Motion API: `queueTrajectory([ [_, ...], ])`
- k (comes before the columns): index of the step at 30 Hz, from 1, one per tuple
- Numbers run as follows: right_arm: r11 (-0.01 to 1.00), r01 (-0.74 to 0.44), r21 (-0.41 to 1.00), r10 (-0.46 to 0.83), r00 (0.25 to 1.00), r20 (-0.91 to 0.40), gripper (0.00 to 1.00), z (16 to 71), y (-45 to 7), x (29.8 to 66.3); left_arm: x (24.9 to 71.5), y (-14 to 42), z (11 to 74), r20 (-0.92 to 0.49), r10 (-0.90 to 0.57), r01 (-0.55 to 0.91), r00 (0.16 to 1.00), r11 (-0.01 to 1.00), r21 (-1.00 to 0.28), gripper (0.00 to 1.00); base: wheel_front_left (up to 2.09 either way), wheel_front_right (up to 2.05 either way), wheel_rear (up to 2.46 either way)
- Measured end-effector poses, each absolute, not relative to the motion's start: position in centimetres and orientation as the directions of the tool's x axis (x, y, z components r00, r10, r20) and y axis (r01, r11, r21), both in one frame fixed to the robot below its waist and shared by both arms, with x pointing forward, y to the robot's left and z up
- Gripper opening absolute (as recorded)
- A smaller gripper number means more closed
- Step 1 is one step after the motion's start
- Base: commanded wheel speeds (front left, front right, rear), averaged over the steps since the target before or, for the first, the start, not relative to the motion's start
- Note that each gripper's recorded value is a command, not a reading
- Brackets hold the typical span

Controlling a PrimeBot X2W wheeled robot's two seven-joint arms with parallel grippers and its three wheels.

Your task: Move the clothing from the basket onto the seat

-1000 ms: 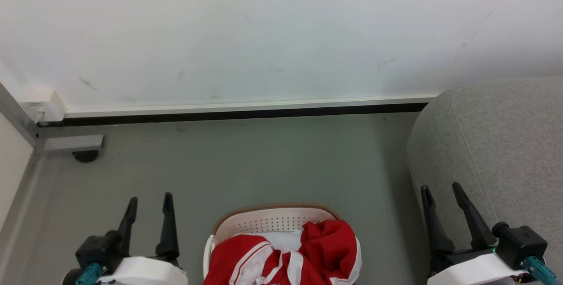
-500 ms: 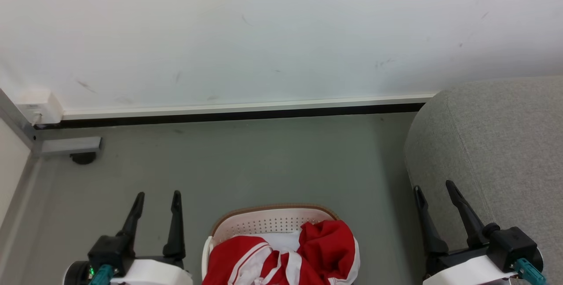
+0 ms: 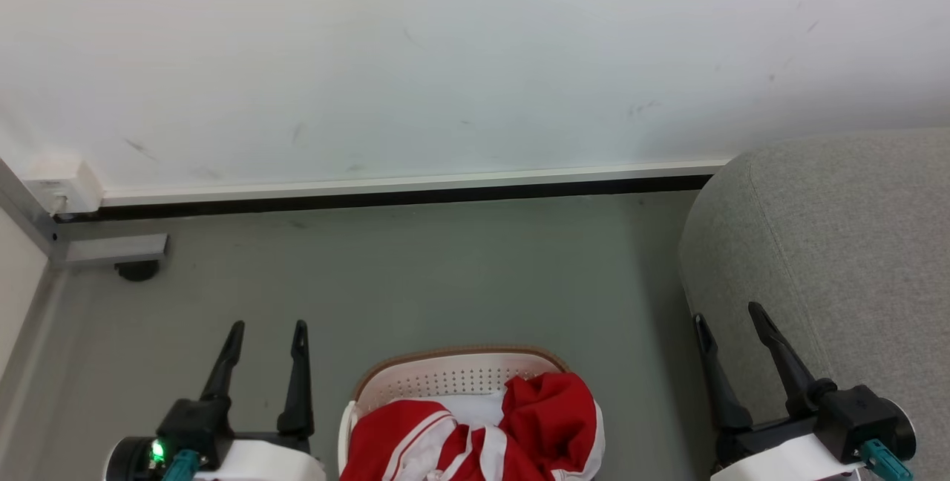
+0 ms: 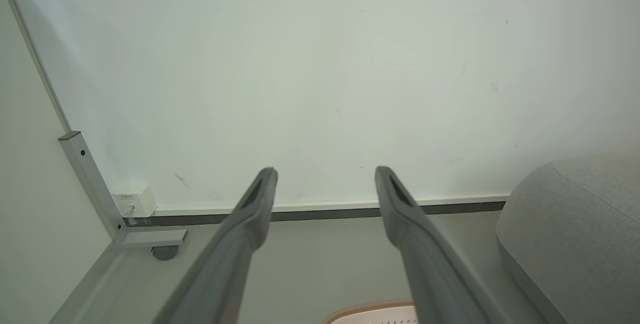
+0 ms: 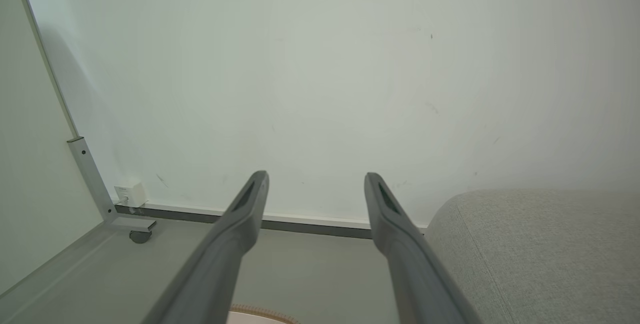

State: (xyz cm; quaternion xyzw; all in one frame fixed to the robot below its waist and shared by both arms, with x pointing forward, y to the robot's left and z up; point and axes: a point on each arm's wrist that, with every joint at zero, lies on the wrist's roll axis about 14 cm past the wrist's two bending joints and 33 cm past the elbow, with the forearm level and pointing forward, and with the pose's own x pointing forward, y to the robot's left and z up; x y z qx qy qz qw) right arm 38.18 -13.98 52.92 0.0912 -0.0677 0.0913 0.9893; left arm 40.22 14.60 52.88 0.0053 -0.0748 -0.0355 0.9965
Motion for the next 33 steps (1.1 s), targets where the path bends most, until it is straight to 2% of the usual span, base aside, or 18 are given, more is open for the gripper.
queueTrajectory([
  [21, 0.968, -0.169, 0.185, 0.142, 0.979, 0.146, 1.0, 52.7, -14.7, 38.2, 40.5, 14.5, 52.7, 0.143, -0.074, 0.074, 0.987, 0.997, 0.003, 1.0, 0.0, 0.0, 0.0],
  [33, 0.974, -0.11, 0.199, 0.086, 0.988, 0.125, 1.0, 52.0, -16.6, 39.0, 42.4, 12.6, 49.9, 0.069, -0.131, 0.133, 0.989, 0.991, -0.026, 1.0, 0.0, 0.0, 0.0],
])
